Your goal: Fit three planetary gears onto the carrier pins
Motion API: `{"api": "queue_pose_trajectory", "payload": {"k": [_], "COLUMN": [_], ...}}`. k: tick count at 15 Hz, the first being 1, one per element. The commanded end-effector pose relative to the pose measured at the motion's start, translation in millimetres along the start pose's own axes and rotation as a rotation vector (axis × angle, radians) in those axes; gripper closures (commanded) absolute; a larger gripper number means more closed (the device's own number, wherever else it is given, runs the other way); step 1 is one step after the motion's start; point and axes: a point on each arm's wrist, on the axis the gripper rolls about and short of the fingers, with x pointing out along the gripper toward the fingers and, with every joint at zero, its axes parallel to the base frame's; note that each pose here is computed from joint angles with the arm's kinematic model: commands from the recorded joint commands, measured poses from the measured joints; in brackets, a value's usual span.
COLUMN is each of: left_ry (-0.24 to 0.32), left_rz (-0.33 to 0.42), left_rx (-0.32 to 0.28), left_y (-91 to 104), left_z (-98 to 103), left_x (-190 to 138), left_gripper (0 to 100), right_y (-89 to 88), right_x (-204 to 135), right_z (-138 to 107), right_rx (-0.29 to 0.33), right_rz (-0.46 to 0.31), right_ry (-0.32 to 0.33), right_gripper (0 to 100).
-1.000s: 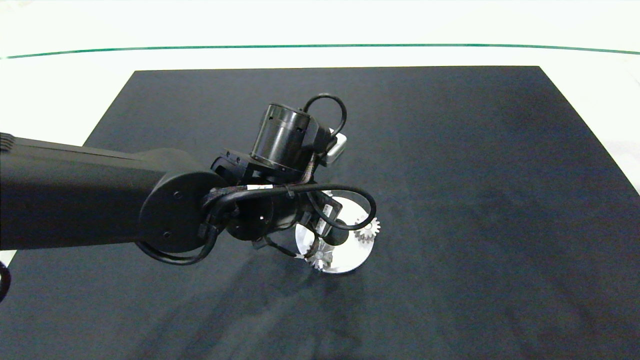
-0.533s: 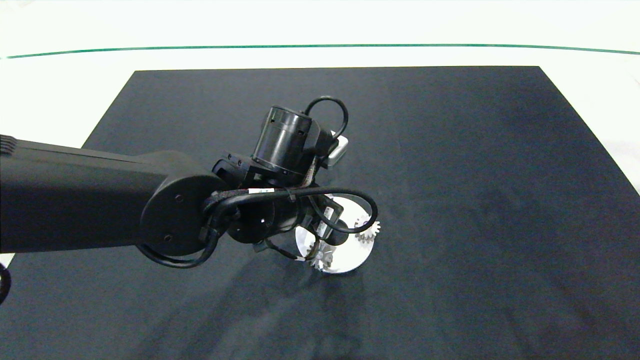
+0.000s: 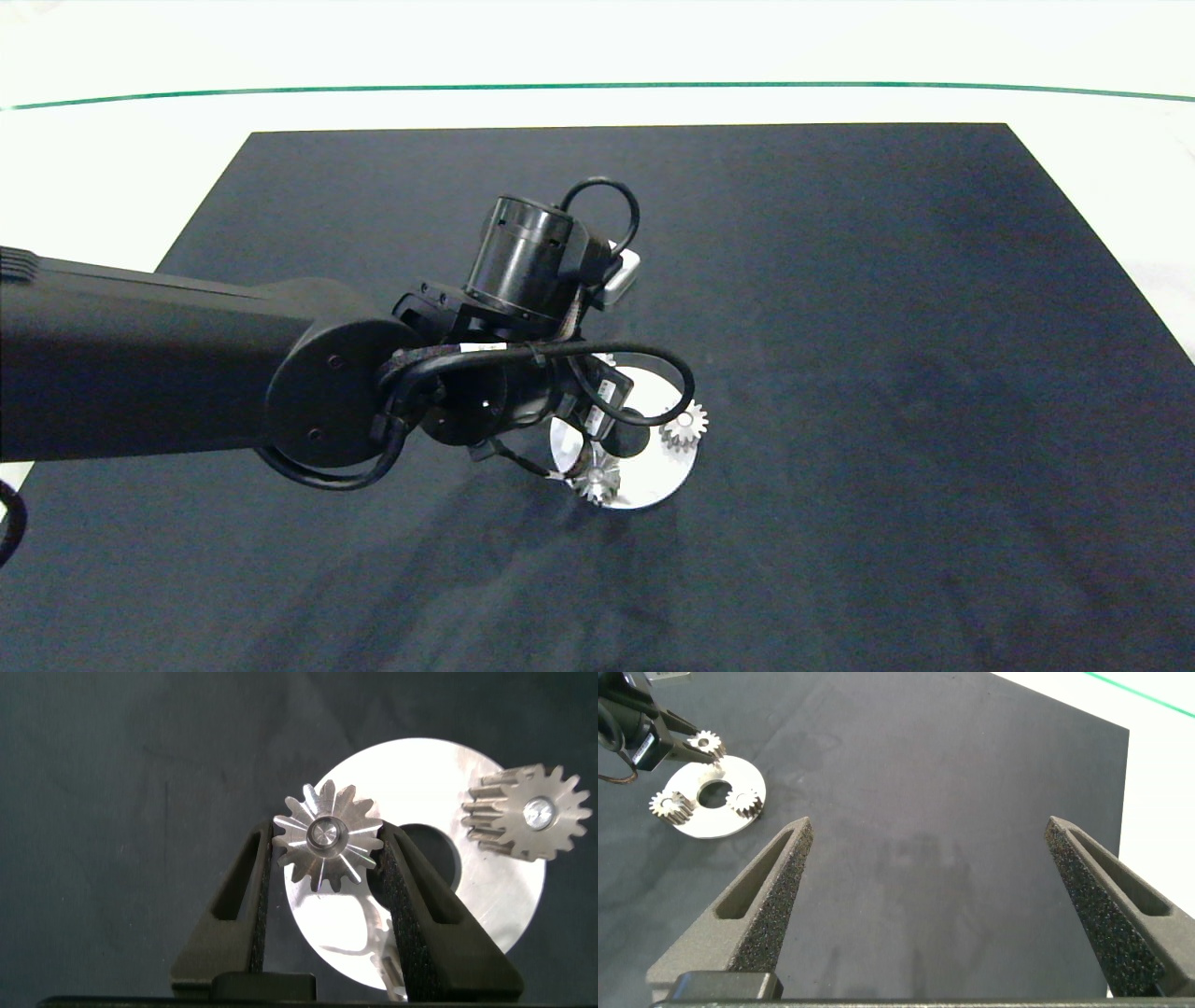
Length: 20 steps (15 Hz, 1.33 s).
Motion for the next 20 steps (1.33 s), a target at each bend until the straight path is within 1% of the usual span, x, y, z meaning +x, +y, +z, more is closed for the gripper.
{"api": "queue_pose_trajectory", "payload": {"k": [1,3,6,7,8,9,13,14,16,17,18,20], "left_ry": [0.015,0.019,0.008,-0.002,-0.017,-0.020,-0.019,-0.036,-0.095,-0.104,-0.099,-0.073], "left_rz": [0.011,0.009,0.005,0.005,0.005,0.006,-0.001,0.004,0.021,0.033,0.060,0.130], "left_rx": [-0.004,-0.004,-0.007,-0.008,-0.009,-0.010,-0.006,-0.014,-0.036,-0.045,-0.059,-0.098], "left_y": [3.1,2.6,1.3,0.9,0.7,0.5,-2.2,1.2,16.6,26.1,39.2,65.5], "left_z": [-4.0,-5.5,-3.6,-2.7,-1.3,-1.3,-2.2,1.0,8.8,6.4,-0.1,-25.8], "left_x": [1.3,0.7,-1.7,-1.8,-2.4,-1.7,-2.6,-9.5,-39.3,-54.4,-67.6,-94.9], "left_gripper": [72,72,72,0,0,0,0,0,0,0,0,0], "right_y": [0.2,0.2,0.0,-0.1,0.0,0.0,0.0,0.0,0.2,0.6,0.8,1.0], "right_x": [0.5,1.0,-0.5,-0.9,-0.9,-0.9,-0.5,-0.5,0.5,1.8,2.5,2.5], "right_z": [-0.3,-0.3,-0.3,-0.3,-0.2,-0.2,-0.3,-0.3,-0.3,-1.1,-1.6,-2.7], "right_rx": [-0.003,-0.003,-0.002,-0.002,-0.002,-0.002,-0.002,-0.002,-0.003,-0.003,-0.004,-0.001], "right_rz": [0.001,0.001,0.000,-0.001,0.001,0.001,0.000,0.000,0.002,0.004,0.004,-0.003], "right_ry": [0.003,0.005,0.000,-0.001,-0.001,-0.001,0.000,0.000,0.003,0.009,0.013,0.019], "right_gripper": [0,0,0,0,0,0,0,0,0,0,0,0]}}
